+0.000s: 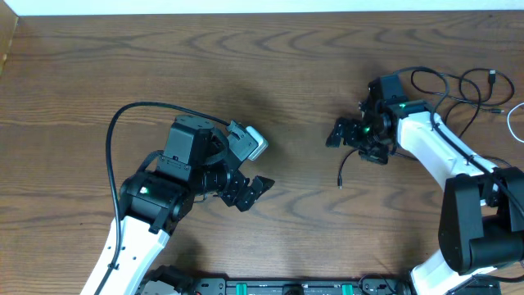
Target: Untangle cables
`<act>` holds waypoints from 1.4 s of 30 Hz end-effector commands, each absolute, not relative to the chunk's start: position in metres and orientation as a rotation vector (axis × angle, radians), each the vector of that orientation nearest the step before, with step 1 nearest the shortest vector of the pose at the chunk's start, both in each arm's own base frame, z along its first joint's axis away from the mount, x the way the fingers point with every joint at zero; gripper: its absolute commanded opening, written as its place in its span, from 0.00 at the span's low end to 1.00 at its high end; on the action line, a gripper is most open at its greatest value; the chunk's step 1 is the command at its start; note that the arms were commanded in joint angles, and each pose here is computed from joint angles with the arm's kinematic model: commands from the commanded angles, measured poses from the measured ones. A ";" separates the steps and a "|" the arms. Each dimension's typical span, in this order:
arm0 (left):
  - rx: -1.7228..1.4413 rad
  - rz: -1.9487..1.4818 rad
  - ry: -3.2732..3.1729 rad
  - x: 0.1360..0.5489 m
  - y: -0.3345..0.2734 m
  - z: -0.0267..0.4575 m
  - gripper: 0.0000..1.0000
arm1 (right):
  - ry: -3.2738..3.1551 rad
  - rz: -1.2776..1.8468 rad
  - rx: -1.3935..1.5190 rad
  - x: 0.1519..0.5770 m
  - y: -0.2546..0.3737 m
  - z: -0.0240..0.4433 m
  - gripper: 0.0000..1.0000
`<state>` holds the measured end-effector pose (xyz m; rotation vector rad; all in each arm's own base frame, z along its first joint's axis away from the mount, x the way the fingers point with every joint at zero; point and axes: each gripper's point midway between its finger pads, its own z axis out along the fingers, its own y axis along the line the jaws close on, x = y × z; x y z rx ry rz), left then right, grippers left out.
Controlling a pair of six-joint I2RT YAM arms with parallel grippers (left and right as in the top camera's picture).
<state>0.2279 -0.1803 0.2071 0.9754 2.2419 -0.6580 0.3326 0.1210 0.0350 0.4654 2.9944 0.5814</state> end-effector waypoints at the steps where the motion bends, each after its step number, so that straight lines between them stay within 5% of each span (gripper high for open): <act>1: 0.971 -0.649 2.224 0.230 -0.181 0.215 0.91 | 3.006 0.551 0.578 0.324 0.120 0.032 0.95; 9: 0.971 -0.649 2.224 0.230 -0.181 0.215 0.91 | 3.016 0.499 0.627 0.311 0.127 0.014 0.93; 18: 0.971 -0.649 2.224 0.230 -0.181 0.215 0.91 | 2.997 0.373 0.593 0.309 0.121 0.003 0.66; 35: 0.971 -0.649 2.224 0.230 -0.181 0.215 0.91 | 2.996 0.063 0.438 0.288 0.116 -0.015 0.51; 42: 0.972 -0.649 2.223 0.230 -0.181 0.215 0.91 | 2.986 0.079 0.386 0.288 0.127 -0.014 0.33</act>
